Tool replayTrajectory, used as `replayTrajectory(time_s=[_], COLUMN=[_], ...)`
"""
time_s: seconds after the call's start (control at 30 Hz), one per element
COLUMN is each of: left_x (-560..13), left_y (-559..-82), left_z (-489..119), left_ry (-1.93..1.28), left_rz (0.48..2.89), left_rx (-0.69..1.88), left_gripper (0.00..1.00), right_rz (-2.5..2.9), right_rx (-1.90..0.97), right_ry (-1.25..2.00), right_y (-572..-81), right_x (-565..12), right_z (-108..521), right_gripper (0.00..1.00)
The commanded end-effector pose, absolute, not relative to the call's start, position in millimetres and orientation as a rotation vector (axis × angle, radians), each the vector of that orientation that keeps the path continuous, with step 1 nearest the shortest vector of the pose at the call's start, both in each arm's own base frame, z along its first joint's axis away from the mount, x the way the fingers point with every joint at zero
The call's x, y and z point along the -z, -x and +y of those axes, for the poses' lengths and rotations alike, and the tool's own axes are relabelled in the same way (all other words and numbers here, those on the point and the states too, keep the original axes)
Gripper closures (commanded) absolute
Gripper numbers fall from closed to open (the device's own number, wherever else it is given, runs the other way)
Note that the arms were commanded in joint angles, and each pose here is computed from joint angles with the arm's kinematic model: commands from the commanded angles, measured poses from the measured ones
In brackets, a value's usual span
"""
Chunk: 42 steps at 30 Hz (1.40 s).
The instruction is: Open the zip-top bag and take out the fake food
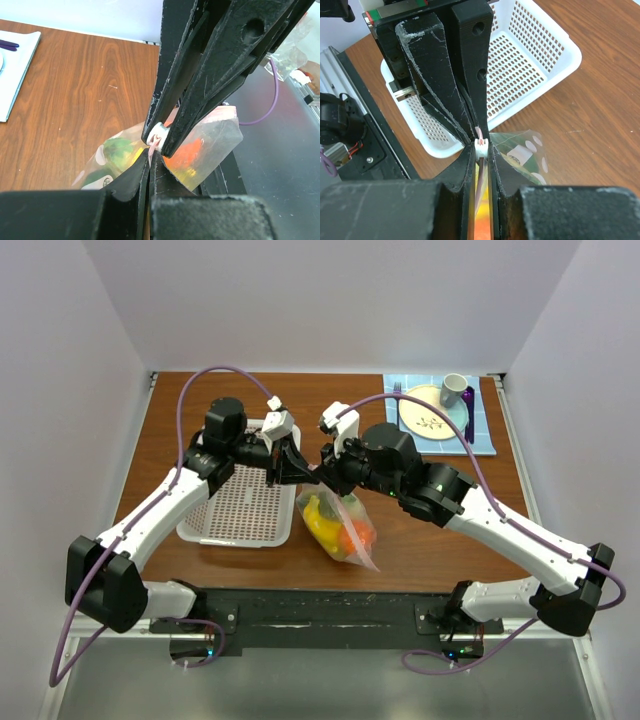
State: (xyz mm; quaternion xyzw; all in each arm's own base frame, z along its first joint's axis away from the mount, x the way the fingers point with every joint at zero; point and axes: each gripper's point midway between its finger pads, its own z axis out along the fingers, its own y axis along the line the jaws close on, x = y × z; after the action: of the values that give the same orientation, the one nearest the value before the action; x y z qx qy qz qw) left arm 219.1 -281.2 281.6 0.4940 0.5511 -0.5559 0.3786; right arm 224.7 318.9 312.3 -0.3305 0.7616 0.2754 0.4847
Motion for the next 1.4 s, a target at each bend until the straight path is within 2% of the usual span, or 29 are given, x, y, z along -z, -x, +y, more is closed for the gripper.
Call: replayTrajectory(time_s=[0.0,0.47,0.77,1.0,1.17,1.37], left_x=[-308.1,-337.1,-358.2,-359.1,-359.7,-379.9], left_y=[-218.5,-236.1,-263.7,-286.3,-303.7,-327.6], left_z=[-282.8,-286.0,-276.6,-260.3,-261.8,-292.6], left_ry=[-1.294,-1.265,-1.217,-1.143,-1.096,-1.097], left_rz=[1.322,1.283,1.245,1.282,1.291,1.268], left_rx=[1.369,1.34,1.24,1.155,1.132,1.162], left_gripper=[1.0,1.0,1.0,1.0,1.0,1.0], right_rz=[1.78,1.934,2.078,2.191,2.166,1.996], right_rx=[-0.7,-0.585,-0.384,-0.316,-0.211,-0.025], right_ry=[0.748,0.701,0.489,0.497,0.389,0.192], right_y=[-219.0,-193.6,-178.4,-157.0,-159.1,-178.0], right_x=[-345.6,-298.2,-276.9,-261.9,-273.3,-328.8], right_z=[304.5,245.7,170.5,141.7,111.0,65.1], right_gripper=[1.0,1.0,1.0,1.0,1.0,1.0])
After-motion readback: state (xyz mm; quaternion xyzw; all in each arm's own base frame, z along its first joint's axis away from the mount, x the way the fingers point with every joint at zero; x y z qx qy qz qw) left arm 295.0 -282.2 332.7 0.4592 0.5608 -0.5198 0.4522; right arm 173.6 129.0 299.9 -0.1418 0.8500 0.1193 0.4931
